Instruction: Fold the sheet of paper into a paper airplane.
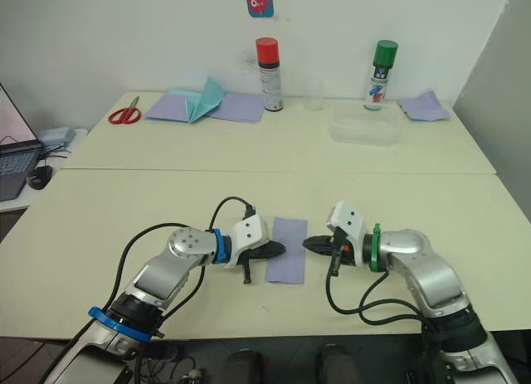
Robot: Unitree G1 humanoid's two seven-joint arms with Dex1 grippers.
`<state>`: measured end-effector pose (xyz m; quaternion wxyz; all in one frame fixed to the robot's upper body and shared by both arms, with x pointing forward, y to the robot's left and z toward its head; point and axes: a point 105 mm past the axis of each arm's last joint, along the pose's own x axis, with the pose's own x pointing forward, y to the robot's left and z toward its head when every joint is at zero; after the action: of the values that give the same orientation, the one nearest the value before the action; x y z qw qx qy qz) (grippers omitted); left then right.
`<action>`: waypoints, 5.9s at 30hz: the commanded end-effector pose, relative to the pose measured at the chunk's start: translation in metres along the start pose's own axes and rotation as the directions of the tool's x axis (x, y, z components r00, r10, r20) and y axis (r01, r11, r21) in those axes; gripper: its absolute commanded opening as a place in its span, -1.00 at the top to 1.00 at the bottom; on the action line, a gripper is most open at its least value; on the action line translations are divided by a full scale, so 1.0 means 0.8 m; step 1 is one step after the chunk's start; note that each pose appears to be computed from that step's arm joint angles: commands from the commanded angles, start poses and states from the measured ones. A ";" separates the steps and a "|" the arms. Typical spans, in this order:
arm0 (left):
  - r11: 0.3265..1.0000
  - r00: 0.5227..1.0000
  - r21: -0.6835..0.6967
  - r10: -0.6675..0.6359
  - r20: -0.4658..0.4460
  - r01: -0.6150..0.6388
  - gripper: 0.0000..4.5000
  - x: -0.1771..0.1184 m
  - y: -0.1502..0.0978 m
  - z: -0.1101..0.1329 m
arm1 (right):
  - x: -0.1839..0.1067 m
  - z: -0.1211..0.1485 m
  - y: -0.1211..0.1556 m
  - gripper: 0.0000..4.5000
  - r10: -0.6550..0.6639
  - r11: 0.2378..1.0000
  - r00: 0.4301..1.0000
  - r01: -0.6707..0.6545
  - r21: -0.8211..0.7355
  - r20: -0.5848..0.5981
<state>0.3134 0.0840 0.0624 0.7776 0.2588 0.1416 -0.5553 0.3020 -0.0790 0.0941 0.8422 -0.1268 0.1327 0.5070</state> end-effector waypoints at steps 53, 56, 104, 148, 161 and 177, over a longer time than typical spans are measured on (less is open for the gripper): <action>0.985 0.992 -0.158 0.089 0.094 -0.073 1.00 -0.018 0.007 -0.022 | 0.022 0.055 0.012 0.98 0.007 0.997 0.990 0.004 -0.078 0.139; 0.983 0.992 -0.171 0.086 0.089 -0.070 1.00 -0.017 0.008 -0.026 | 0.027 0.066 0.021 0.98 0.043 0.995 0.990 -0.031 -0.092 0.133; 0.984 0.936 -0.175 0.028 0.352 0.036 1.00 -0.017 0.005 0.060 | 0.019 0.069 0.020 -0.98 -0.128 0.974 0.992 0.123 0.189 0.014; 0.973 0.909 -0.134 -0.120 0.399 0.188 1.00 0.020 -0.023 0.085 | -0.028 0.018 0.011 0.21 -0.211 0.949 0.960 0.246 0.196 -0.183; 0.981 0.931 -0.135 -0.084 0.355 0.140 1.00 0.014 -0.012 0.071 | -0.034 0.014 0.004 0.26 -0.223 0.972 0.954 0.233 0.031 -0.200; 0.984 0.943 -0.137 -0.066 0.326 0.116 1.00 0.014 -0.008 0.063 | -0.041 0.000 -0.005 0.99 -0.244 0.967 0.944 0.220 -0.128 -0.223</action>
<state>0.3069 0.0482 0.0871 0.7837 0.0870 0.0904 -0.6084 0.2893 -0.1082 0.0989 0.8639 -0.2389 0.2081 0.3917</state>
